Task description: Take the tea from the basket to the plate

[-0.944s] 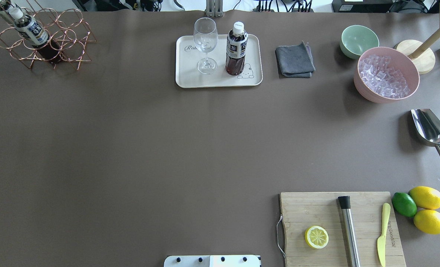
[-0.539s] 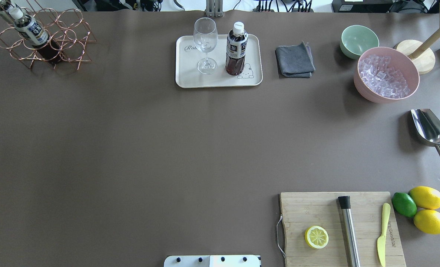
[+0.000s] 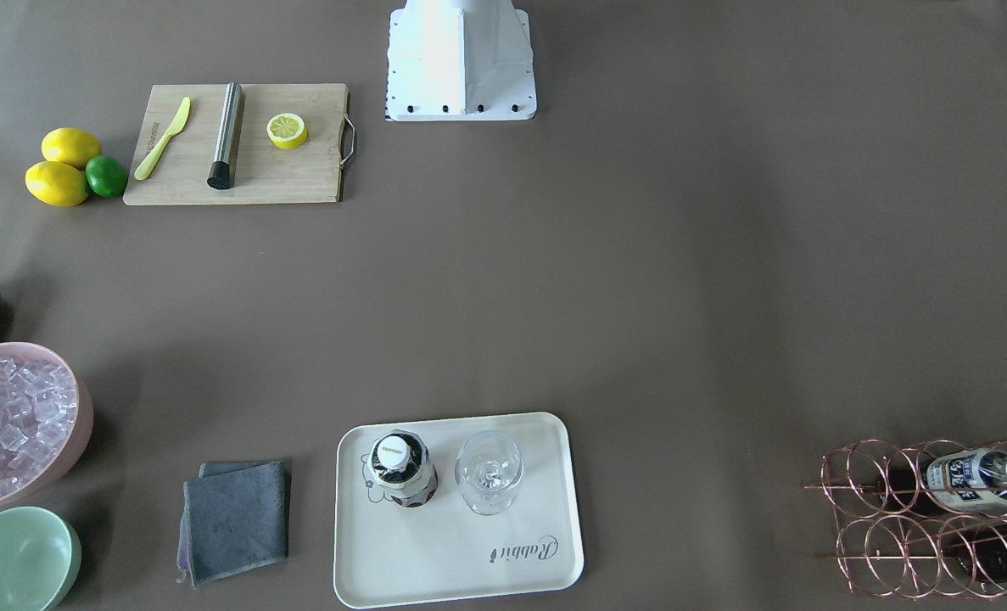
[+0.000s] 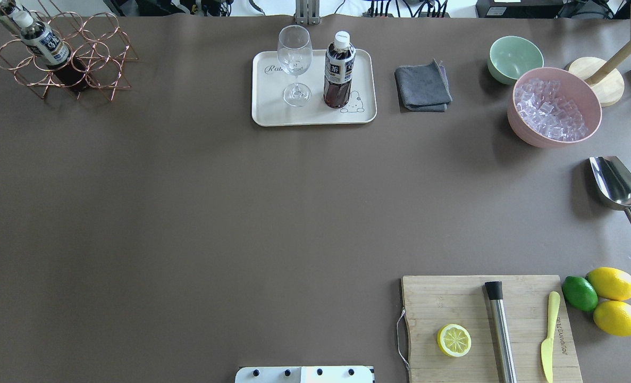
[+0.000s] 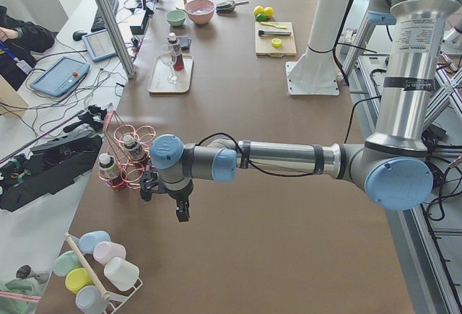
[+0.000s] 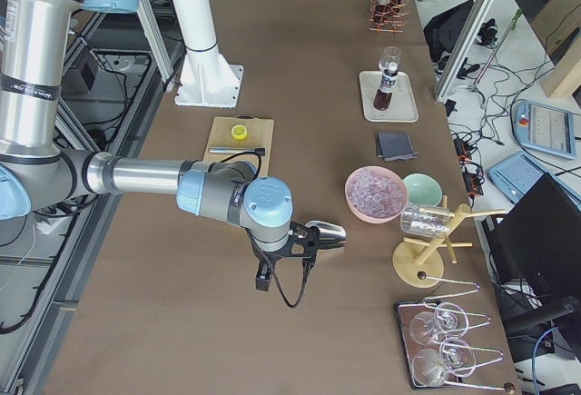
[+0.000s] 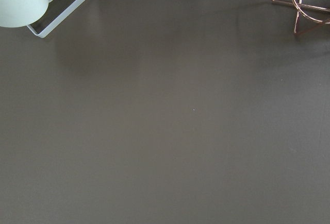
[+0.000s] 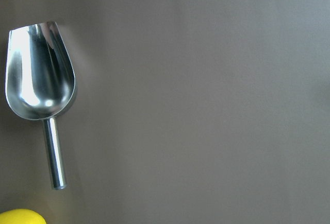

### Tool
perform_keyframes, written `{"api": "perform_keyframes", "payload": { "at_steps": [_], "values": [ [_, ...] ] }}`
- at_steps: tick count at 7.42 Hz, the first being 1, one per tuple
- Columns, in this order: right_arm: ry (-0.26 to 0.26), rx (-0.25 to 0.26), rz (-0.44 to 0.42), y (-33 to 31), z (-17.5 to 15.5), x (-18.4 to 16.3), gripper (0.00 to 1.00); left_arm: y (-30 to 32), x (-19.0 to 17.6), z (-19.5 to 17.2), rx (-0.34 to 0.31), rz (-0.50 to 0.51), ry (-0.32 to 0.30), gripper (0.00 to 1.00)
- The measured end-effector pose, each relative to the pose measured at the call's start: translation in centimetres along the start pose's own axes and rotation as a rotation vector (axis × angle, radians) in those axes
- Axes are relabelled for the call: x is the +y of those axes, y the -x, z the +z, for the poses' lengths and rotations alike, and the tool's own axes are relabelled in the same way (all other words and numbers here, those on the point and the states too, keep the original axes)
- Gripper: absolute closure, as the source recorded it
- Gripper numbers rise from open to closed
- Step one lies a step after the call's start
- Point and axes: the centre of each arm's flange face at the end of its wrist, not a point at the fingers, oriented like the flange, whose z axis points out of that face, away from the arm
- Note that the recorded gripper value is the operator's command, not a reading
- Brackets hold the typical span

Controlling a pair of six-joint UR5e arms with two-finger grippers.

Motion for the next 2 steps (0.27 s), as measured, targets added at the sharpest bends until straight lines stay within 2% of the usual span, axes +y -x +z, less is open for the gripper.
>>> {"api": "perform_keyframes", "payload": {
  "at_steps": [2],
  "values": [
    [0.0, 0.001, 0.001, -0.07, 0.01, -0.04, 0.0, -0.02, 0.05, -0.03, 0.0, 0.002, -0.001, 0.03]
  ]
}}
